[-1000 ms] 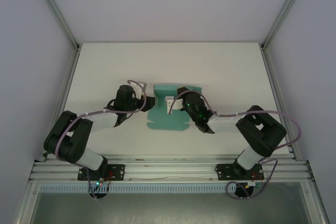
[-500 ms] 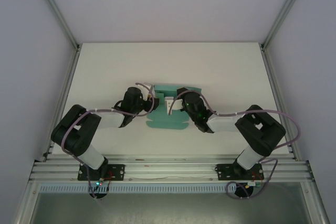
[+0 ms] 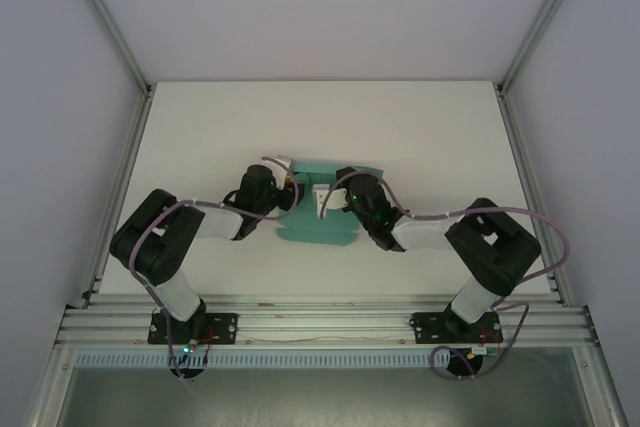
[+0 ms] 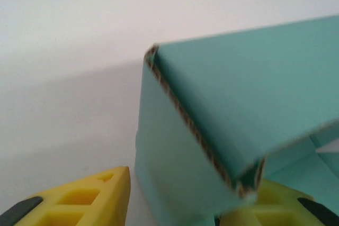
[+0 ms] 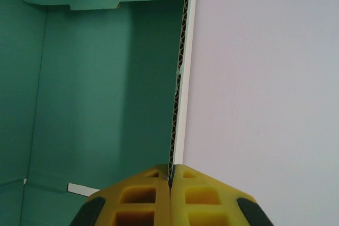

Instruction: Assemble paper box

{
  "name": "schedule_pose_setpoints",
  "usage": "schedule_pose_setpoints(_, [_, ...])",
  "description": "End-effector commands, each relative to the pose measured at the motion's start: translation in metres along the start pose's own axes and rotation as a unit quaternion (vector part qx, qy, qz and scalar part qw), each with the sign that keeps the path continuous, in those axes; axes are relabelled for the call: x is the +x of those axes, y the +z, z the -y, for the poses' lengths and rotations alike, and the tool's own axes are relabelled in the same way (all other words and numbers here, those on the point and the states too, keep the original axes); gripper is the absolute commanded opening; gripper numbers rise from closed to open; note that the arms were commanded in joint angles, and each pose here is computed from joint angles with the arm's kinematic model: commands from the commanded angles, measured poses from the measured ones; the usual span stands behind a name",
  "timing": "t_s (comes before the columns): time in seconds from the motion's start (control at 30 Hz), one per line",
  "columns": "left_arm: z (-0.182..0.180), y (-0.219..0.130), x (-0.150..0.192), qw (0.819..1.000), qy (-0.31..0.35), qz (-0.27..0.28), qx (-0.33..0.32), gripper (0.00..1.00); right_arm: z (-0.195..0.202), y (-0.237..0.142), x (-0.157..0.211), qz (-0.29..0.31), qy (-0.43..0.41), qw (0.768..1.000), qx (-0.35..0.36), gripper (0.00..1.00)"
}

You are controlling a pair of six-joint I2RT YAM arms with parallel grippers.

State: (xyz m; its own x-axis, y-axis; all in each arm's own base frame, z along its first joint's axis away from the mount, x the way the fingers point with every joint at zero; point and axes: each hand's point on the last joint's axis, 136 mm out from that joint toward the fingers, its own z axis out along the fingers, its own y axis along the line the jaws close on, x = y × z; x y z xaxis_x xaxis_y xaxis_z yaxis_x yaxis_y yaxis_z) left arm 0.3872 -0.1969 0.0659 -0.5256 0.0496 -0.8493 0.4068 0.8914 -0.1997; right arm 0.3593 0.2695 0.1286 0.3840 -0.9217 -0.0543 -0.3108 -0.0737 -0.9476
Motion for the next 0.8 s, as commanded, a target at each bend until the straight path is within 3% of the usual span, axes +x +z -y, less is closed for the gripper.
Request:
schedule_pose_setpoints(0.0, [0.004,0.01,-0.032,0.999,-0.003,0.049,0.001,0.43,-0.02,0.004,-0.007,0.008,-0.01,0.999,-0.04,0.0])
schedule_pose_setpoints(0.2, [-0.001,0.02,-0.031,0.999,-0.007,0.045,-0.016,0.21,-0.02,0.006,-0.005,-0.001,-0.007,0.999,-0.042,0.0])
schedule_pose_setpoints(0.4, [-0.017,0.026,-0.021,0.995,0.004,0.036,-0.094,0.0,-0.018,0.005,-0.007,0.005,0.004,0.999,-0.043,0.0])
schedule_pose_setpoints(0.77, [-0.037,0.023,-0.01,0.965,0.042,0.043,-0.256,0.0,-0.015,0.001,-0.011,0.015,0.028,0.998,-0.052,0.0])
